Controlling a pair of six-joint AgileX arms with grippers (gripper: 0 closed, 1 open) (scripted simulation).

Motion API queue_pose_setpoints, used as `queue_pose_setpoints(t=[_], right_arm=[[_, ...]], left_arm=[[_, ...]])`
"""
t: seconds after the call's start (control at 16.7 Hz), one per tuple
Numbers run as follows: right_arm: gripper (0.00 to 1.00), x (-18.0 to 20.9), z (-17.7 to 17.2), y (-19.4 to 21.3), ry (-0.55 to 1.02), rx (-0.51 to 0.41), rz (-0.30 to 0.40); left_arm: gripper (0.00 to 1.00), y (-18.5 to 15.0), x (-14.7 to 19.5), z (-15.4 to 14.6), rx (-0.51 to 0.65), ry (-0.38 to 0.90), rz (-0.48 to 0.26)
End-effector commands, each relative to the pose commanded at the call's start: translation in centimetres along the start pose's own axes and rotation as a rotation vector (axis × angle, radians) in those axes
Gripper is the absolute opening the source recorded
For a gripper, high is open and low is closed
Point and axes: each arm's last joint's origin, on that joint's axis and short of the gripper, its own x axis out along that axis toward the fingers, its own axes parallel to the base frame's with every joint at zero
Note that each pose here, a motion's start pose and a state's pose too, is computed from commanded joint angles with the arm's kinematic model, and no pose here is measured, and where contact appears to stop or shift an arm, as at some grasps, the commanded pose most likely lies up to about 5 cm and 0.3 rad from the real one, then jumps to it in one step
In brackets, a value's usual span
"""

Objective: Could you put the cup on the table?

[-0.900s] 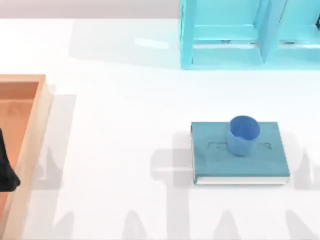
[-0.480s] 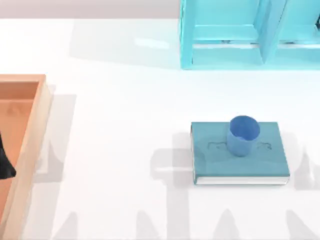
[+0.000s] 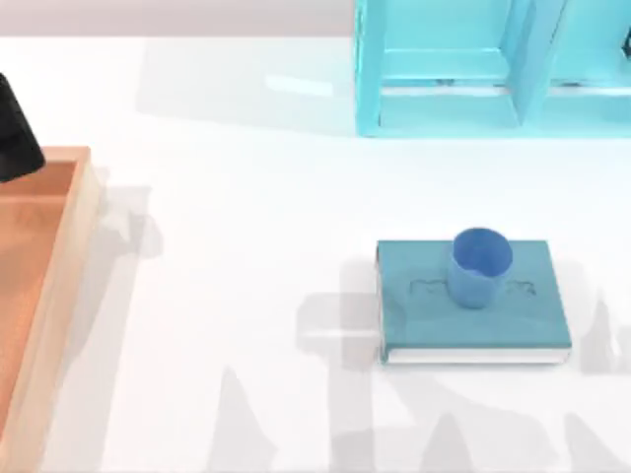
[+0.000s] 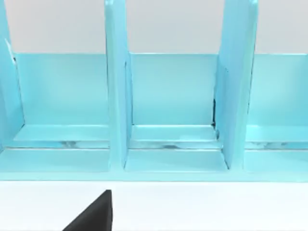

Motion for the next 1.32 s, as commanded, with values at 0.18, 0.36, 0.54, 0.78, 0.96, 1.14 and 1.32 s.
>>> queue_pose_setpoints(t=[0.18,0.36,0.54,0.78,0.96,1.14,1.32], right_arm=[[1.0,0.0,0.0,0.0,0.0,0.0,0.0],[1.0,0.0,0.0,0.0,0.0,0.0,0.0],[1.0,0.0,0.0,0.0,0.0,0.0,0.0],[1.0,0.0,0.0,0.0,0.0,0.0,0.0],[1.0,0.0,0.0,0.0,0.0,0.0,0.0],[1.0,0.0,0.0,0.0,0.0,0.0,0.0],[1.0,0.0,0.0,0.0,0.0,0.0,0.0]], left_arm=[[1.0,-4.7,4.2,4.3,-0.036,0.22,0.081],[1.0,-10.4,9.8,5.8,-0.02,0.418,0.17],[1.0,-16.6,14.1,4.5,0.033,0.566,0.238],[1.0,-24.5,15.8,0.5,0.131,0.681,0.263],[1.0,-29.4,14.8,-3.1,0.206,0.726,0.235],[1.0,-32.8,12.8,-6.6,0.273,0.753,0.189],[1.0,-34.7,10.8,-8.9,0.316,0.766,0.143]])
